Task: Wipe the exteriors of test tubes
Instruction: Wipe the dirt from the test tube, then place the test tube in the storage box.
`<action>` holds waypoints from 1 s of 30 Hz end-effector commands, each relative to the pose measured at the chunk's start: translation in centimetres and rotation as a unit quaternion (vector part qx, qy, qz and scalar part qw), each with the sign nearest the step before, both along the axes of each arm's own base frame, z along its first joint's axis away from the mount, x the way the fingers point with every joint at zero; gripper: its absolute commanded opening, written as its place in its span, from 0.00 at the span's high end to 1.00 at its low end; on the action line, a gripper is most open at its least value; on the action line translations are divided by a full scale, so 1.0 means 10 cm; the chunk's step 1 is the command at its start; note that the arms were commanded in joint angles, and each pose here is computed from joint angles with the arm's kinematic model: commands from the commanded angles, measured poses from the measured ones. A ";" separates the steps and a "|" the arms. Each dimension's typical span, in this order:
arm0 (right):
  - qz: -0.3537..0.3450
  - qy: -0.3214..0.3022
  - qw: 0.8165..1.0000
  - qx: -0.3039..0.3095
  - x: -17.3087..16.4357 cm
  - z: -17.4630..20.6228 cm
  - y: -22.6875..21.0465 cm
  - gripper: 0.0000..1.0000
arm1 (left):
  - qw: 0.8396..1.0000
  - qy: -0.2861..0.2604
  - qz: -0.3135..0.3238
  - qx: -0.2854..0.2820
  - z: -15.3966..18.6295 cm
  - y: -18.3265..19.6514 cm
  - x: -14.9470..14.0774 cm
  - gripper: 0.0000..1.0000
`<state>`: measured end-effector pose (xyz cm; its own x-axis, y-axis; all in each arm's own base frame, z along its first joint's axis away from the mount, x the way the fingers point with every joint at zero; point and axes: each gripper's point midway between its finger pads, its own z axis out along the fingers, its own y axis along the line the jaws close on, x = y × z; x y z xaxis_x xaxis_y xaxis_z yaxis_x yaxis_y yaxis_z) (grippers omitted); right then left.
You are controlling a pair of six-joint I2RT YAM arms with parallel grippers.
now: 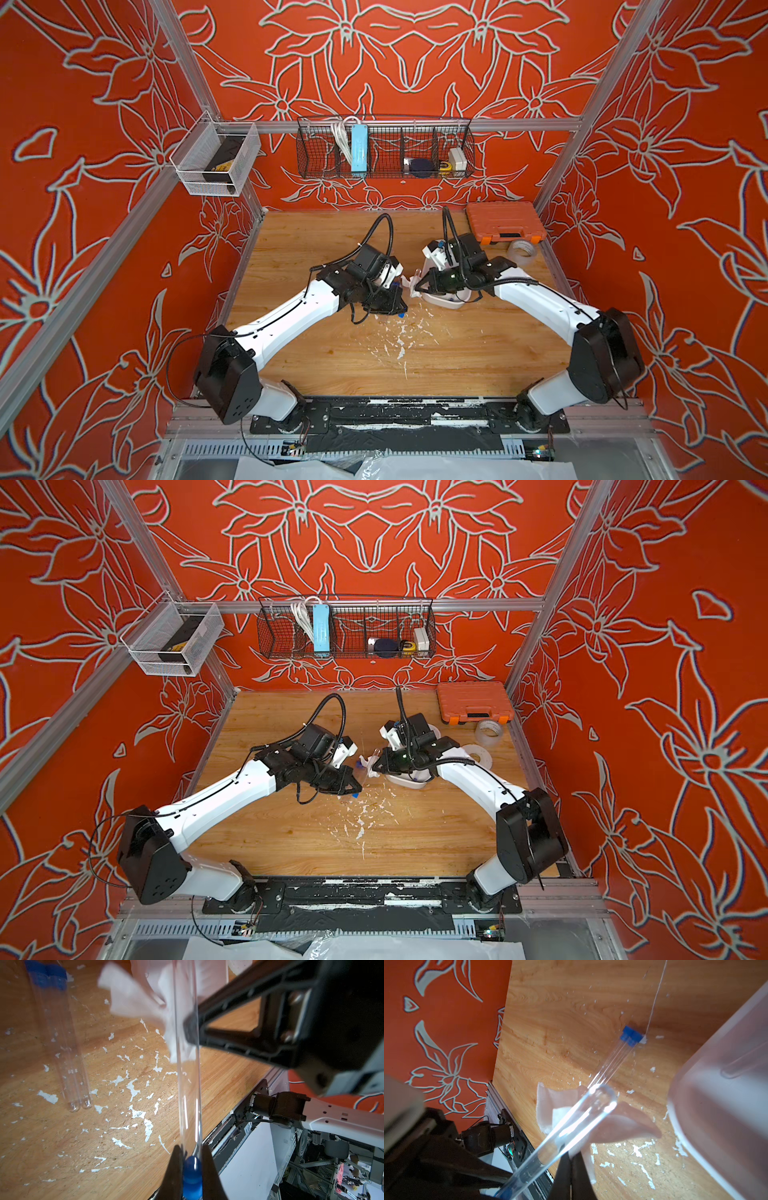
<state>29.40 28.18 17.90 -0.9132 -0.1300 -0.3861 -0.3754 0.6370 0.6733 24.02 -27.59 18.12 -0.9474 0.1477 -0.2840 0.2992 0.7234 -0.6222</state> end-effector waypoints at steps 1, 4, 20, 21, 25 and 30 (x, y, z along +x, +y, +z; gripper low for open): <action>0.007 -0.025 1.000 0.013 0.16 0.19 0.01 1.00 | 1.000 0.005 -0.015 -0.002 0.02 0.06 -0.15 0.99; -0.003 -0.029 0.999 0.020 0.27 0.26 -0.04 1.00 | 1.000 0.008 -0.013 0.002 -0.02 0.09 -0.18 0.99; -0.156 -0.042 0.987 0.019 0.45 0.53 -1.04 1.00 | 0.999 -0.027 -0.002 0.043 -0.14 -0.30 0.59 0.99; -0.169 -0.040 0.985 0.009 0.43 0.50 -1.11 1.00 | 0.998 -0.029 -0.001 0.050 -0.17 -0.37 0.68 0.99; -0.232 -0.026 0.972 -0.032 0.31 0.35 -1.39 1.00 | 0.996 -0.035 -0.001 0.076 -0.30 -0.73 1.09 1.00; -0.284 -0.016 0.956 -0.063 0.20 0.26 -1.67 1.00 | 0.993 -0.061 0.005 0.099 -0.42 -1.20 1.49 1.00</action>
<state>31.90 13.57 21.75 -0.8465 0.2749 -0.4558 -0.0763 0.7848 0.6150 38.46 -38.62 14.68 -0.9142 0.1838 -0.3612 0.3530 0.7989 -0.4870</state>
